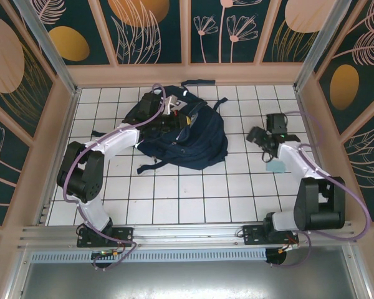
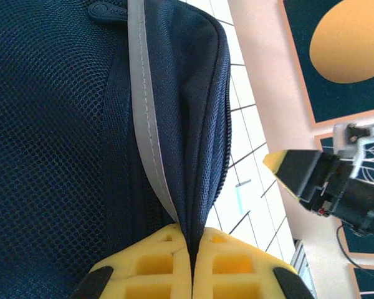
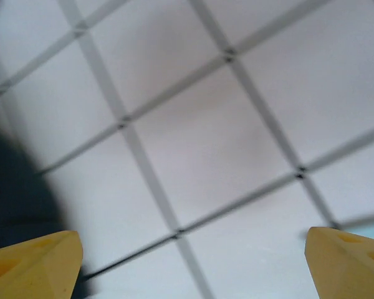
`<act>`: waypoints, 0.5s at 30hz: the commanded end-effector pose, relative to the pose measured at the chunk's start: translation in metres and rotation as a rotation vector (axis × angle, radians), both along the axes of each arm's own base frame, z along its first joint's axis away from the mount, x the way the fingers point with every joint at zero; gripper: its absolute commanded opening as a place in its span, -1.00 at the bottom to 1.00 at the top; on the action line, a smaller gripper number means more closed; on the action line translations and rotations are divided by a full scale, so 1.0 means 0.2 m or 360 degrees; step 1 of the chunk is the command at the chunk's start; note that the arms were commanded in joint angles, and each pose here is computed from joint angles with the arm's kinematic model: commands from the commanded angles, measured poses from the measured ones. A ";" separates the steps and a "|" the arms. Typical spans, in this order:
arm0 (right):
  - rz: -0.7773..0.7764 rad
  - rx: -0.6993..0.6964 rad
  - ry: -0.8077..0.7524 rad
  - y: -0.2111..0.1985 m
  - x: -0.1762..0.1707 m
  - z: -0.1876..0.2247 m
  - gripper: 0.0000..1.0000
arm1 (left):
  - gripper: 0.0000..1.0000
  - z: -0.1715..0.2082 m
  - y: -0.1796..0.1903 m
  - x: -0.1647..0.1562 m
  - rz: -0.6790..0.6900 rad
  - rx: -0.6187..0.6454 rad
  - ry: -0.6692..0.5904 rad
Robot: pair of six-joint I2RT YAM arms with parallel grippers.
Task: Pack books, pencil case, and school supplies into a backpack
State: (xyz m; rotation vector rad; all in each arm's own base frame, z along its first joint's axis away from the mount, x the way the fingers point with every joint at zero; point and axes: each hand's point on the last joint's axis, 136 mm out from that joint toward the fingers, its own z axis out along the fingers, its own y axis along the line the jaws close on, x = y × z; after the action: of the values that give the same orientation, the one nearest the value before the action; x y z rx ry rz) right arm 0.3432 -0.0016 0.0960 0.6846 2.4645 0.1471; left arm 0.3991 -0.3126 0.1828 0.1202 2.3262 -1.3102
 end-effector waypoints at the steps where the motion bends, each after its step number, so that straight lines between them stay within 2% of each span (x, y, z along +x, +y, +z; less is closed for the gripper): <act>1: -0.0233 0.0068 0.0032 -0.16 -0.14 -0.06 0.85 | -1.00 0.21 -0.06 -0.05 -0.0126 -0.0107 -0.0209; 4: -0.0439 0.0172 0.0047 -0.24 -0.26 -0.13 0.85 | -1.00 0.20 -0.06 -0.05 -0.0141 -0.0105 -0.0202; 7: -0.0517 0.0280 0.0065 -0.24 -0.34 -0.20 0.87 | -1.00 0.19 -0.05 -0.05 -0.0140 -0.0091 -0.0210; 12: -0.0540 0.0437 0.0057 -0.18 -0.32 -0.28 0.88 | -1.00 0.18 -0.04 -0.06 -0.0126 -0.0072 -0.0212; 15: -0.0542 0.0452 0.0014 -0.19 -0.25 -0.28 0.88 | -1.00 0.18 -0.05 -0.06 -0.0133 -0.0085 -0.0199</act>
State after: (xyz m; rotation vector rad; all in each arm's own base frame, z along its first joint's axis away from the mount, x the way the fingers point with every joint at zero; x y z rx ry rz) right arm 0.2735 -0.0412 0.0353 1.1996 2.3912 0.2867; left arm 0.3961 -0.3122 0.1776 0.1551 2.3312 -1.2927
